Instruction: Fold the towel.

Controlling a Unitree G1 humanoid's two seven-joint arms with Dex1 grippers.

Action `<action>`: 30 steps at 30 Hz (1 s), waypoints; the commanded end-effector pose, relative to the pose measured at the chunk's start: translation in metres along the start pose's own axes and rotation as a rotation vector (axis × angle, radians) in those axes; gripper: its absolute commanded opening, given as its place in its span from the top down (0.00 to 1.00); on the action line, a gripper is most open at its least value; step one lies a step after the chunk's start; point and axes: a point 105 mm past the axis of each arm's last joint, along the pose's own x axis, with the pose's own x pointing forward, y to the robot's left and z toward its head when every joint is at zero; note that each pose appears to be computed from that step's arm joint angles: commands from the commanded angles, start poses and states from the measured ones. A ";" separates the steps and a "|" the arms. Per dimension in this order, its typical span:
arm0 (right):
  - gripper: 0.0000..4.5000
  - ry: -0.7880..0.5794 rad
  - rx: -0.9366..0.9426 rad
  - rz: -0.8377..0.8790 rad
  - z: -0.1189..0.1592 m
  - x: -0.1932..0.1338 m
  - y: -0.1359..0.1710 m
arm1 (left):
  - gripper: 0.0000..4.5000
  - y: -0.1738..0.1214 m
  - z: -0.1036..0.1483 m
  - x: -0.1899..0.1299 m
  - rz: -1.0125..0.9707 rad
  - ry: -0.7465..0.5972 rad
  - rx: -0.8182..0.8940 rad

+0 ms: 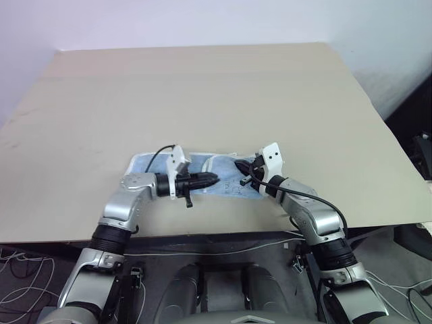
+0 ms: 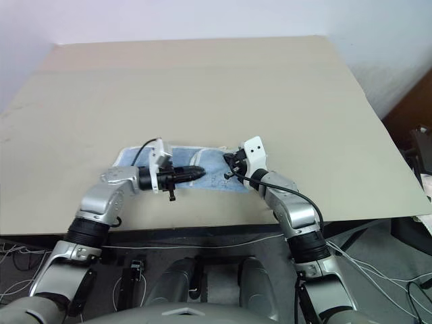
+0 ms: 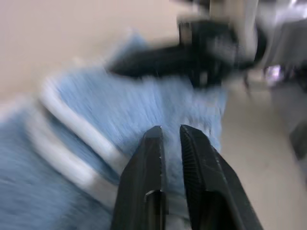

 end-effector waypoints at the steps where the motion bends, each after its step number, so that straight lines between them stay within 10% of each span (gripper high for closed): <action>1: 0.96 -0.102 -0.022 0.065 0.036 -0.007 0.004 | 0.68 0.007 0.025 -0.028 0.072 -0.024 0.035; 10: 0.34 -0.129 -0.146 0.256 0.068 -0.018 0.031 | 0.00 0.046 0.044 -0.091 0.426 -0.052 -0.053; 14: 0.04 -0.110 -0.178 0.326 0.073 -0.017 0.040 | 0.00 0.049 0.040 -0.117 0.571 -0.033 -0.045; 30: 0.01 -0.053 -0.235 0.593 0.066 -0.015 0.074 | 0.00 -0.002 -0.012 -0.180 0.929 -0.077 -0.414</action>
